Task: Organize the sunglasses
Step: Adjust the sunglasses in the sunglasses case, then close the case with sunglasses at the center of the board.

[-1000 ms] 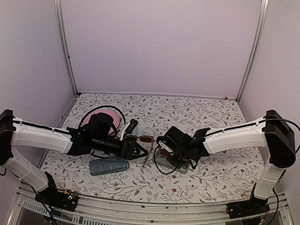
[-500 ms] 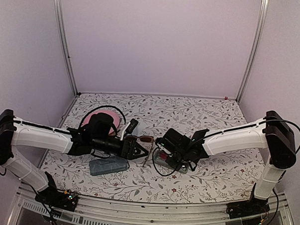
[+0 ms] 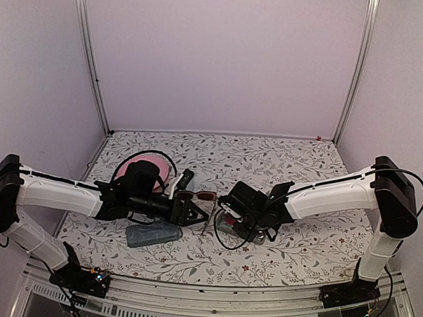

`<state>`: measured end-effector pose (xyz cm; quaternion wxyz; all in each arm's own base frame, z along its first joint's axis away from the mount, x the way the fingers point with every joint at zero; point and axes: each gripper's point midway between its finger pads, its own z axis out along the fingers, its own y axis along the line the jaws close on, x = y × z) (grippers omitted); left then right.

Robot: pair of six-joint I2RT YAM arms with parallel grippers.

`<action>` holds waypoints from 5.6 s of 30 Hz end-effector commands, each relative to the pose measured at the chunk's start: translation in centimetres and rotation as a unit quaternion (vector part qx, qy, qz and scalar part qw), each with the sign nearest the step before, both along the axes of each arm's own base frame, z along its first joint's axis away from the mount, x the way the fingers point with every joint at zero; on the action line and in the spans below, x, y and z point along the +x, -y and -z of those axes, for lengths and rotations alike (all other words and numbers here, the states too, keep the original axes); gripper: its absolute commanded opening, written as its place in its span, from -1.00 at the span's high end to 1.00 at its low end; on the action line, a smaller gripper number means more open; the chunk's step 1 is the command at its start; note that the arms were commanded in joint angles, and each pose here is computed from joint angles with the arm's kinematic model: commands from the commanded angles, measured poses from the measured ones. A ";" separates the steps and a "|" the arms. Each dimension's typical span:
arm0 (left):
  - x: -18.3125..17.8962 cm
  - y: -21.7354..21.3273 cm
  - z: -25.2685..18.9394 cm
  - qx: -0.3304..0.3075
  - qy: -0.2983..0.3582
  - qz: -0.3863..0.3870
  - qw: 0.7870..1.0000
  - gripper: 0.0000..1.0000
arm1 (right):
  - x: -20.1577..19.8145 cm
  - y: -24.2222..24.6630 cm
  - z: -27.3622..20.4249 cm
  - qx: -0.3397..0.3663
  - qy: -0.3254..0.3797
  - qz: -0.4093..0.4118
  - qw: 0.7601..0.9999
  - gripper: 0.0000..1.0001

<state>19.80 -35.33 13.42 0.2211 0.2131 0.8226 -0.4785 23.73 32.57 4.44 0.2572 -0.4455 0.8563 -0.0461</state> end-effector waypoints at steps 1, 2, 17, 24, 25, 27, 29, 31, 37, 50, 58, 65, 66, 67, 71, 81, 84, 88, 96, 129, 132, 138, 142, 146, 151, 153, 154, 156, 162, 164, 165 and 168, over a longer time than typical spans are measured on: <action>0.2 -0.2 0.2 -0.003 0.000 0.000 1.000 -0.47 | -0.4 -0.7 0.6 -0.001 -0.010 -0.007 1.000 0.43; 0.2 -0.2 0.2 -0.003 0.000 -0.001 1.000 -0.47 | -0.4 -0.8 0.5 0.000 -0.011 -0.010 1.000 0.43; 0.2 -0.2 0.4 -0.001 0.000 -0.001 1.000 -0.48 | -2.6 -2.6 -0.2 0.049 -0.058 -0.070 0.995 0.24; 0.2 -0.2 0.5 -0.001 -0.001 -0.001 1.000 -0.48 | -2.0 -2.2 -0.8 0.046 -0.039 -0.057 0.996 0.13; 0.2 -0.2 0.5 -0.001 0.000 -0.001 1.000 -0.48 | -1.8 -2.1 -1.1 0.050 -0.034 -0.053 0.997 0.07; 0.2 -0.2 0.6 0.000 -0.001 -0.001 1.000 -0.47 | -1.5 -2.1 -1.9 0.057 -0.022 -0.047 0.997 -0.03; 0.2 -0.2 0.5 -0.001 -0.001 -0.001 1.000 -0.48 | -1.3 -2.0 -2.6 0.064 -0.011 -0.042 0.997 -0.14; 0.2 -0.2 0.6 -0.001 -0.001 0.000 1.000 -0.47 | -1.0 -1.8 -3.0 0.065 -0.001 -0.038 0.997 -0.26; 0.2 0.0 0.8 0.000 -0.003 0.001 1.000 -0.48 | -0.7 -0.9 -1.8 0.037 0.006 -0.028 0.999 -0.76; 0.3 0.1 0.8 0.002 -0.004 0.002 1.000 -0.47 | -0.1 -0.6 0.3 -0.004 0.012 -0.028 1.000 -0.84; 0.3 0.1 0.9 0.003 -0.004 0.004 1.000 -0.47 | 0.2 -1.0 0.8 -0.011 0.017 -0.038 0.999 -0.78; 0.2 -0.1 0.9 0.004 -0.004 0.003 1.000 -0.48 | 0.0 -1.5 1.7 -0.015 0.005 -0.052 0.999 -0.62; 0.2 -0.1 0.9 0.004 -0.004 0.002 1.000 -0.48 | -0.1 -1.5 1.7 -0.014 0.002 -0.053 0.999 -0.59; 0.2 -0.1 0.9 0.004 -0.004 0.001 1.000 -0.48 | -0.2 -1.5 1.8 -0.013 -0.001 -0.054 0.998 -0.57; 0.1 -0.2 1.0 0.005 -0.004 0.002 1.000 -0.47 | -0.6 -1.6 1.9 -0.008 -0.011 -0.058 0.998 -0.45; 0.1 -0.2 1.1 0.005 -0.004 0.001 1.000 -0.48 | -1.4 -1.6 2.3 -0.006 -0.027 -0.067 0.997 -0.30; 0.2 -0.2 1.0 0.005 -0.004 0.001 1.000 -0.48 | -1.8 -1.7 2.5 -0.007 -0.033 -0.071 0.997 -0.30; 0.1 -0.2 1.1 0.006 -0.005 0.001 1.000 -0.47 | -2.1 -1.8 2.7 -0.006 -0.039 -0.076 0.996 -0.23; 0.2 -0.2 1.1 0.006 -0.005 0.001 1.000 -0.47 | -2.0 -1.5 2.2 -0.005 -0.032 -0.072 0.997 -0.30; -1.0 3.8 2.3 0.059 0.131 0.041 0.989 -0.37 | 2.1 2.8 -10.5 0.263 -0.049 0.067 0.961 -0.42; -1.2 4.4 2.5 0.056 0.141 0.049 0.987 -0.35 | 3.1 3.6 -9.7 0.285 -0.076 0.079 0.952 -0.39; -1.5 5.6 3.4 0.057 0.152 0.066 0.984 -0.26 | 3.6 3.5 -8.2 0.323 -0.130 0.073 0.935 -0.34; -1.5 6.4 4.3 0.064 0.154 0.076 0.983 -0.17 | 4.0 3.6 -6.9 0.325 -0.149 0.080 0.931 -0.27; -1.6 7.2 5.2 0.068 0.149 0.092 0.982 -0.07 | 4.2 3.5 -6.1 0.325 -0.162 0.081 0.928 -0.15; -1.8 8.0 6.7 0.080 0.138 0.106 0.982 0.07 | 3.9 3.3 -5.5 0.327 -0.174 0.076 0.926 -0.01; -1.9 8.2 7.3 0.086 0.134 0.110 0.981 0.13 | 3.8 3.2 -5.4 0.329 -0.177 0.074 0.925 0.04; -1.9 8.4 7.6 0.088 0.133 0.112 0.981 0.16 | 3.7 3.1 -5.3 0.330 -0.180 0.074 0.924 0.06; -1.9 8.6 8.1 0.091 0.129 0.115 0.981 0.20 | 3.6 3.1 -5.3 0.332 -0.182 0.074 0.922 0.10; -2.2 9.6 9.4 0.098 0.124 0.124 0.980 0.26 | 3.2 3.1 -5.0 0.337 -0.189 0.073 0.919 0.18; -2.0 9.8 9.7 0.099 0.126 0.123 0.979 0.27 | 3.1 3.2 -4.9 0.336 -0.190 0.074 0.919 0.20; -2.0 9.9 9.9 0.100 0.127 0.122 0.979 0.27 | 3.0 3.2 -4.9 0.338 -0.191 0.075 0.919 0.20; -1.7 10.3 9.9 0.101 0.137 0.117 0.978 0.29 | 2.9 3.3 -4.9 0.340 -0.191 0.075 0.918 0.22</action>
